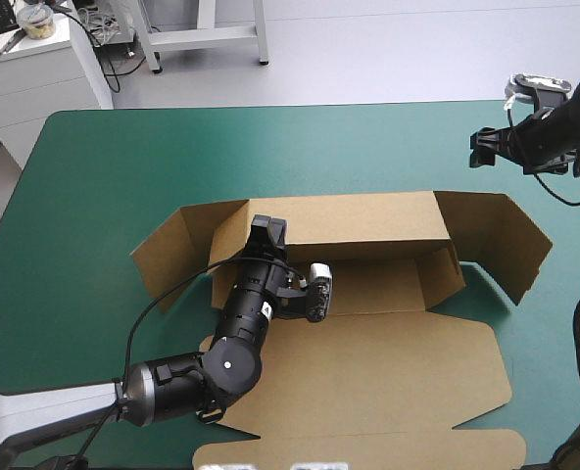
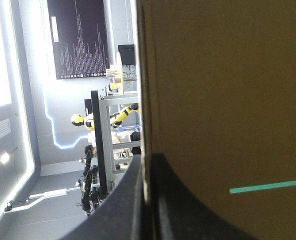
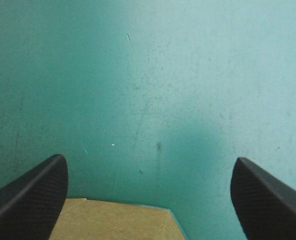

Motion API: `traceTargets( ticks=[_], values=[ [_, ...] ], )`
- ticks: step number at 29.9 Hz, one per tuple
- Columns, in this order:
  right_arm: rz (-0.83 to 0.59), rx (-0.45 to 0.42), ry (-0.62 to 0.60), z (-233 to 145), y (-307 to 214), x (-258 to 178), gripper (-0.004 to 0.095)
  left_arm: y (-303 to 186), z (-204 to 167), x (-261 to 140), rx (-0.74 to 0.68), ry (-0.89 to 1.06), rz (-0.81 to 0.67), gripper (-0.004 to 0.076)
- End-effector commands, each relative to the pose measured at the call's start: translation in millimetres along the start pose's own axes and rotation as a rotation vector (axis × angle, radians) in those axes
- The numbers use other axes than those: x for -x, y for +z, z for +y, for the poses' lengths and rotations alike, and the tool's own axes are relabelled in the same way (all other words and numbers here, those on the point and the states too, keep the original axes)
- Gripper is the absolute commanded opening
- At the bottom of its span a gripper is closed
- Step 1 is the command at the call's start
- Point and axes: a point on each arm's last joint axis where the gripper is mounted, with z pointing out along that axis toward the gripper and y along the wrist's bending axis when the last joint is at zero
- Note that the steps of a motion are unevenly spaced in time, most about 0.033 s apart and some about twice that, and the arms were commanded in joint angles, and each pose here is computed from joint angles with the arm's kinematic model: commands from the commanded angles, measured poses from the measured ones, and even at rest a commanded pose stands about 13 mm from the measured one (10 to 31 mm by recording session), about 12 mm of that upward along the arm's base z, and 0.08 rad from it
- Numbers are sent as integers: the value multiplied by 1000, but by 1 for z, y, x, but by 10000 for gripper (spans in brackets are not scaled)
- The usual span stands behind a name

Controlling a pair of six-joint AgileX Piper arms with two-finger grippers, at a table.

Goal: Fold the box

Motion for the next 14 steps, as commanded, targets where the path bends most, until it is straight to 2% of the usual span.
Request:
traceTargets(
  ticks=[1, 14],
  values=[
    [-66, -1, -20, 7, -35, -3, 810, -7, 22, -1, 105, -5, -6, -10],
    [103, 2, -17, -2, -5, -43, 809, -6, 21, -2, 98, -10, 1, -10]
  ],
)
